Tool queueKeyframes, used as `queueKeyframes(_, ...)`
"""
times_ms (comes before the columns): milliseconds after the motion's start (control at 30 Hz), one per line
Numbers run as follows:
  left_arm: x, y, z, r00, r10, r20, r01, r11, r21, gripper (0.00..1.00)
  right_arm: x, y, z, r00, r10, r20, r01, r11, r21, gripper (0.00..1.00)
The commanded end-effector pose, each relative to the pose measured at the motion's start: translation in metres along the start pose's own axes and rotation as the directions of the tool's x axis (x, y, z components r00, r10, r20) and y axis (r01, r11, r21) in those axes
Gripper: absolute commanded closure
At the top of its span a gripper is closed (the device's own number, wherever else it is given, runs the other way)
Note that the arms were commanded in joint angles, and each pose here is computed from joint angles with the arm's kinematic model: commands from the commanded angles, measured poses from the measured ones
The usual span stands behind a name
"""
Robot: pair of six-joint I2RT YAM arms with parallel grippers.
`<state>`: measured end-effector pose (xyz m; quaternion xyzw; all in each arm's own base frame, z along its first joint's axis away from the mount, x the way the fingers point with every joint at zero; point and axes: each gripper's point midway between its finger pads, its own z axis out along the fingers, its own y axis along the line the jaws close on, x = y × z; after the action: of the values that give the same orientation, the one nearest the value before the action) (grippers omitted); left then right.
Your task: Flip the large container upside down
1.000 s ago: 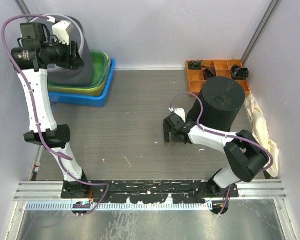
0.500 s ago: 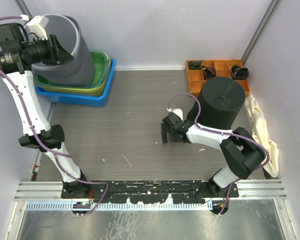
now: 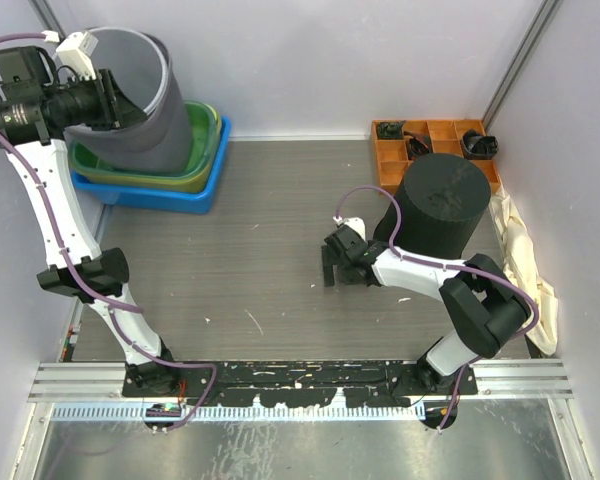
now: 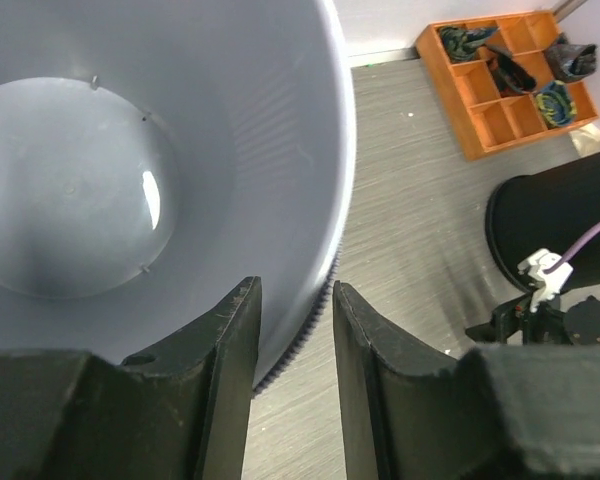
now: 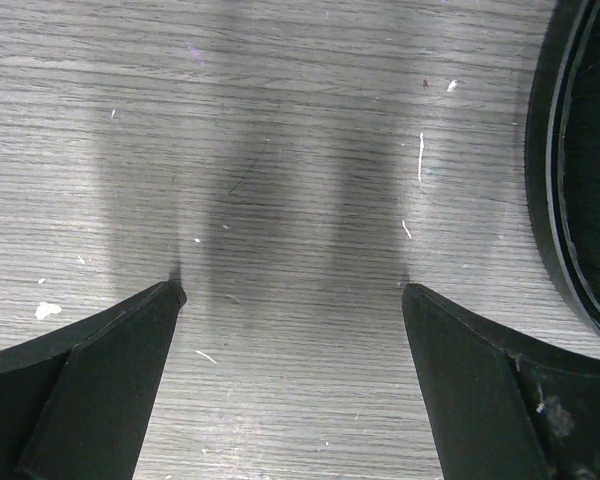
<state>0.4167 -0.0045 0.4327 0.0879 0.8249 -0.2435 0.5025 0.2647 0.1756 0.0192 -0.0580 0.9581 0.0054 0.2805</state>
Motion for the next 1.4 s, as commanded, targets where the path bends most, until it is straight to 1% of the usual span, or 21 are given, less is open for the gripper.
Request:
queueKeyframes(0, 0.004, 0.017, 0.000, 0.999, 0.042, -0.019, -0.043, 0.995, -0.085, 0.65, -0.007, 0.008, 0.000, 1.000, -0.002, 0.015, 0.002, 1.000, -0.022, 0.00)
queueKeyframes(167, 0.009, 0.037, 0.004, 0.998, 0.045, -0.040, -0.051, 0.985, -0.163, 0.72, -0.006, 0.007, 0.000, 1.000, 0.003, 0.014, -0.002, 1.000, -0.022, 0.00)
queueKeyframes(333, 0.017, 0.039, 0.009, 0.997, 0.023, -0.067, -0.033, 0.988, -0.153, 0.77, -0.005, 0.007, -0.001, 1.000, 0.006, 0.015, -0.006, 1.000, -0.024, 0.00)
queueKeyframes(400, 0.022, 0.041, 0.011, 0.996, 0.020, -0.088, -0.033, 0.988, -0.153, 0.77, -0.005, 0.007, -0.001, 1.000, 0.005, 0.015, -0.005, 1.000, -0.023, 0.00)
queueKeyframes(533, 0.035, 0.053, 0.018, 0.987, 0.049, -0.154, -0.084, 0.970, -0.227, 0.68, -0.005, 0.006, -0.002, 1.000, 0.006, 0.017, -0.006, 1.000, -0.020, 0.00)
queueKeyframes(600, 0.040, 0.061, 0.019, 0.979, 0.075, -0.189, -0.125, 0.955, -0.268, 0.58, -0.006, 0.006, -0.002, 1.000, 0.008, 0.020, -0.008, 1.000, -0.020, 0.00)
queueKeyframes(633, 0.043, 0.065, 0.020, 0.974, 0.088, -0.208, -0.148, 0.944, -0.295, 0.55, -0.007, 0.006, -0.003, 1.000, 0.009, 0.021, -0.008, 1.000, -0.019, 0.00)
queueKeyframes(733, 0.048, 0.077, 0.021, 0.954, 0.142, -0.265, -0.236, 0.899, -0.368, 0.52, -0.008, 0.006, -0.003, 1.000, 0.009, 0.022, -0.008, 1.000, -0.017, 0.00)
queueKeyframes(767, 0.049, 0.080, 0.021, 0.949, 0.154, -0.274, -0.255, 0.888, -0.383, 0.54, -0.009, 0.006, -0.004, 1.000, 0.009, 0.024, -0.009, 1.000, -0.016, 0.00)
queueKeyframes(833, 0.049, 0.082, 0.020, 0.946, 0.163, -0.279, -0.267, 0.881, -0.391, 0.62, -0.009, 0.005, -0.004, 1.000, 0.007, 0.024, -0.006, 1.000, -0.015, 0.00)
queueKeyframes(967, 0.049, 0.079, 0.020, 0.947, 0.163, -0.278, -0.264, 0.887, -0.380, 0.75, -0.009, 0.005, -0.004, 1.000, 0.006, 0.023, -0.005, 1.000, -0.012, 0.00)
queueKeyframes(1033, 0.049, 0.077, 0.020, 0.948, 0.160, -0.276, -0.258, 0.891, -0.373, 0.83, -0.008, 0.005, -0.003, 1.000, 0.005, 0.020, -0.005, 1.000, -0.010, 0.00)
queueKeyframes(1100, 0.047, 0.074, 0.019, 0.949, 0.161, -0.271, -0.256, 0.895, -0.365, 0.93, -0.008, 0.005, -0.002, 1.000, 0.004, 0.017, -0.004, 1.000, -0.010, 0.00)
queueKeyframes(1167, 0.045, 0.071, 0.018, 0.949, 0.164, -0.269, -0.256, 0.899, -0.356, 1.00, -0.009, 0.006, -0.002, 1.000, 0.004, 0.018, -0.004, 1.000, -0.011, 0.00)
queueKeyframes(1367, 0.041, 0.054, 0.008, 0.934, 0.219, -0.284, -0.307, 0.897, -0.318, 1.00, -0.010, 0.006, -0.003, 1.000, 0.001, 0.022, -0.001, 1.000, -0.009, 0.00)
